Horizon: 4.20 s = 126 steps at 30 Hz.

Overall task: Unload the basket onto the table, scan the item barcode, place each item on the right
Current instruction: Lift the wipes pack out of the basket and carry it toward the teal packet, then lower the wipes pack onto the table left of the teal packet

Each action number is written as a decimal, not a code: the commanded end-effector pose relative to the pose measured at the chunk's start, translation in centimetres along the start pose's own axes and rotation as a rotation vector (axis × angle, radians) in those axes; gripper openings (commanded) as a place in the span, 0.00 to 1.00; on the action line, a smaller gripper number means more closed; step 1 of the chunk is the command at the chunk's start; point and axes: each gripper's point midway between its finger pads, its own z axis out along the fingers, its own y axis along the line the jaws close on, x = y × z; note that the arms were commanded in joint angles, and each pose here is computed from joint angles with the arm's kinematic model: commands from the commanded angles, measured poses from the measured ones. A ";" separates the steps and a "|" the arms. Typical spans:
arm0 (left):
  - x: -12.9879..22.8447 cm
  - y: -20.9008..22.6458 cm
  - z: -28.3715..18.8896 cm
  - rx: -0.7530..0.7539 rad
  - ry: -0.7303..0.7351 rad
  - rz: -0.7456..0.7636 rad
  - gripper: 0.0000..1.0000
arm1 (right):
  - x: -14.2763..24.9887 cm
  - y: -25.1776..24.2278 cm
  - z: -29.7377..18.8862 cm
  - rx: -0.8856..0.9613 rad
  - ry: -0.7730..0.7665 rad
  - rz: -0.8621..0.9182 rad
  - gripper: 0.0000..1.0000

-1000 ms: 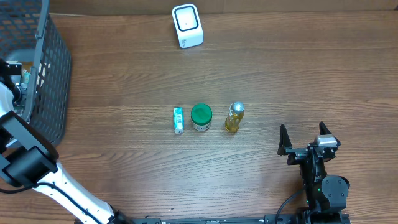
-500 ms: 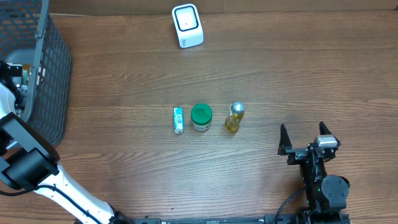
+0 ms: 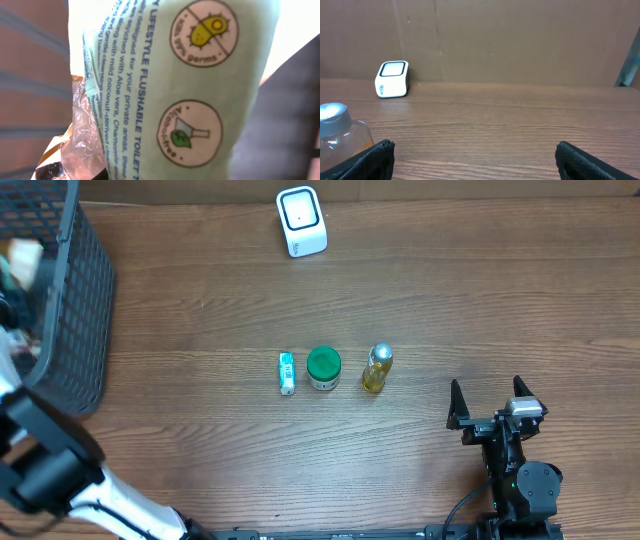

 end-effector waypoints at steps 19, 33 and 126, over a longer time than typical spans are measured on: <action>-8.0 -9.7 -27.2 0.343 -0.408 -0.195 0.23 | 0.4 0.1 0.1 -0.006 0.004 -0.001 1.00; 4.8 -24.0 -24.6 0.535 0.073 -0.010 0.16 | 0.4 0.1 0.1 -0.006 0.004 -0.001 1.00; 23.9 -35.6 -11.1 0.257 0.484 0.219 0.76 | 0.4 0.1 0.1 -0.006 0.004 -0.001 1.00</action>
